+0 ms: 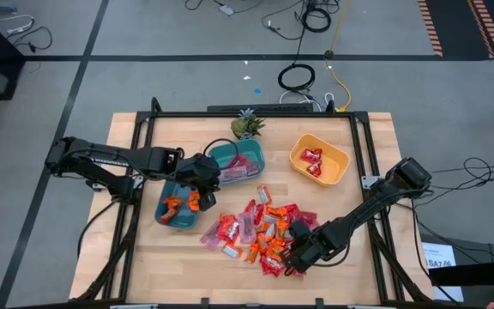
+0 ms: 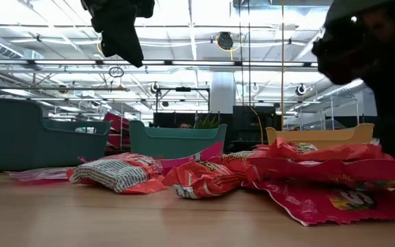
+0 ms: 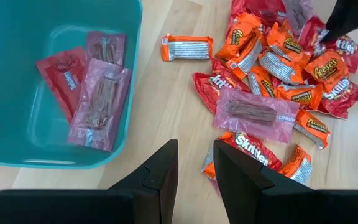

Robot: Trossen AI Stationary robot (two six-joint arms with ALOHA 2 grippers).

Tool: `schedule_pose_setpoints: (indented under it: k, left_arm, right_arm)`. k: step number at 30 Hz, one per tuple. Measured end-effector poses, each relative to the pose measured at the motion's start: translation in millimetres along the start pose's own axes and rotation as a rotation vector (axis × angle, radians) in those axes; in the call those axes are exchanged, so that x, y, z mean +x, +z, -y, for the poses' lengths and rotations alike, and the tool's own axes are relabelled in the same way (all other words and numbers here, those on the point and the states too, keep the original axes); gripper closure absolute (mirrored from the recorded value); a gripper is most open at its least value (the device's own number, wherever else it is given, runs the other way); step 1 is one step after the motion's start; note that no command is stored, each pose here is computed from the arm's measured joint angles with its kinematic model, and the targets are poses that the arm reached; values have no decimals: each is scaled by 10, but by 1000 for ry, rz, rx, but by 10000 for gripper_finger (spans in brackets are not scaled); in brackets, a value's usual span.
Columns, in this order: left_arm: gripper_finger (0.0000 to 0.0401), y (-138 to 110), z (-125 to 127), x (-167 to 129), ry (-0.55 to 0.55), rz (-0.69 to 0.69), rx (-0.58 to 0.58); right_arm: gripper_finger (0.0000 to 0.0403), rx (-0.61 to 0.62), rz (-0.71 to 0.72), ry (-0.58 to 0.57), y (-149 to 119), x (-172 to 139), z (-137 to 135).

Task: Sort candy
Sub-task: Put the red candy into the yellow bin

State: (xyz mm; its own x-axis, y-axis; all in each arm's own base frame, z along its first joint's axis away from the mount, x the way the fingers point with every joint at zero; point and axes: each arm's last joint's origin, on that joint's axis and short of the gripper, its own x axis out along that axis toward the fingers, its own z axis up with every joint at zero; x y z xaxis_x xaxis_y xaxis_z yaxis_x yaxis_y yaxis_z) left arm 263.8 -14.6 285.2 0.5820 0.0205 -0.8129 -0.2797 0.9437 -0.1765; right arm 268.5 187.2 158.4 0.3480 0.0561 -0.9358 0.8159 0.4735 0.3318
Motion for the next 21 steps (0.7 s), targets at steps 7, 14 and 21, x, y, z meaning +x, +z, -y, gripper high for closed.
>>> schedule_pose_setpoints:
  k: [7, 14, 21]
  left_arm:
    - [289, 0, 0, 0, 0, 0, 0]
    - [289, 0, 0, 0, 0, 0, 0]
    - [289, 1, 1, 0, -1, 1, -7]
  right_arm:
    - [400, 7, 40, 50, 64, -327, 23]
    - [402, 9, 101, 42, 154, -701, 159]
    - [402, -5, 180, 5, 266, -1079, 384]
